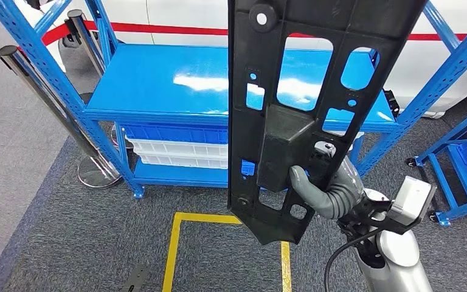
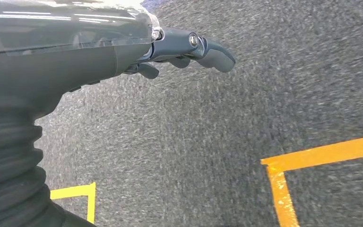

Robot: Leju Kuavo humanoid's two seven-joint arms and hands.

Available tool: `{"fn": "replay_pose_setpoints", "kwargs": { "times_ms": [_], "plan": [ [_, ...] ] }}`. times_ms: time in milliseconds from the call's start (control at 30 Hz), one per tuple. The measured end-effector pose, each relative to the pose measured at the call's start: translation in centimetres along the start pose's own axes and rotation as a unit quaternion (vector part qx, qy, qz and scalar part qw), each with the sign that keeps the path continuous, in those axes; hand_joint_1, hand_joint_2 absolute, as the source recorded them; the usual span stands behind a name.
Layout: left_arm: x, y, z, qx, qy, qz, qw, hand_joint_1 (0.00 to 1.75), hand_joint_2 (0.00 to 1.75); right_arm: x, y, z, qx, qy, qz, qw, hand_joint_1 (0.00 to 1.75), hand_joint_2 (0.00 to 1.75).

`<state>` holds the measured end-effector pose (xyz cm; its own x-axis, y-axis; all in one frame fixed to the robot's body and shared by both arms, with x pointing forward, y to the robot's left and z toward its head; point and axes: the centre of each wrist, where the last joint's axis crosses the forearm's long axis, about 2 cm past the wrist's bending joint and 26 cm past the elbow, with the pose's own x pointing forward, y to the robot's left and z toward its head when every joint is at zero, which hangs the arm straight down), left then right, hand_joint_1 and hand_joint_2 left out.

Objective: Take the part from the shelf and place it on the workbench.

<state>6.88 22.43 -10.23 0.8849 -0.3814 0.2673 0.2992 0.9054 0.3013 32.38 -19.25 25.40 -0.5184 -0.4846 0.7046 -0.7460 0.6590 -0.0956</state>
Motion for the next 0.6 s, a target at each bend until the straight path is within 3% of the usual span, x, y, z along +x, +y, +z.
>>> {"fn": "replay_pose_setpoints", "kwargs": {
  "times_ms": [600],
  "plan": [
    [0.12,0.01,-0.02,-0.001,-0.003,-0.005,1.0,0.0,1.75,0.04,-0.17,-0.06,-0.001,-0.008,-0.003,1.0,1.75,1.75]
  ]
}}
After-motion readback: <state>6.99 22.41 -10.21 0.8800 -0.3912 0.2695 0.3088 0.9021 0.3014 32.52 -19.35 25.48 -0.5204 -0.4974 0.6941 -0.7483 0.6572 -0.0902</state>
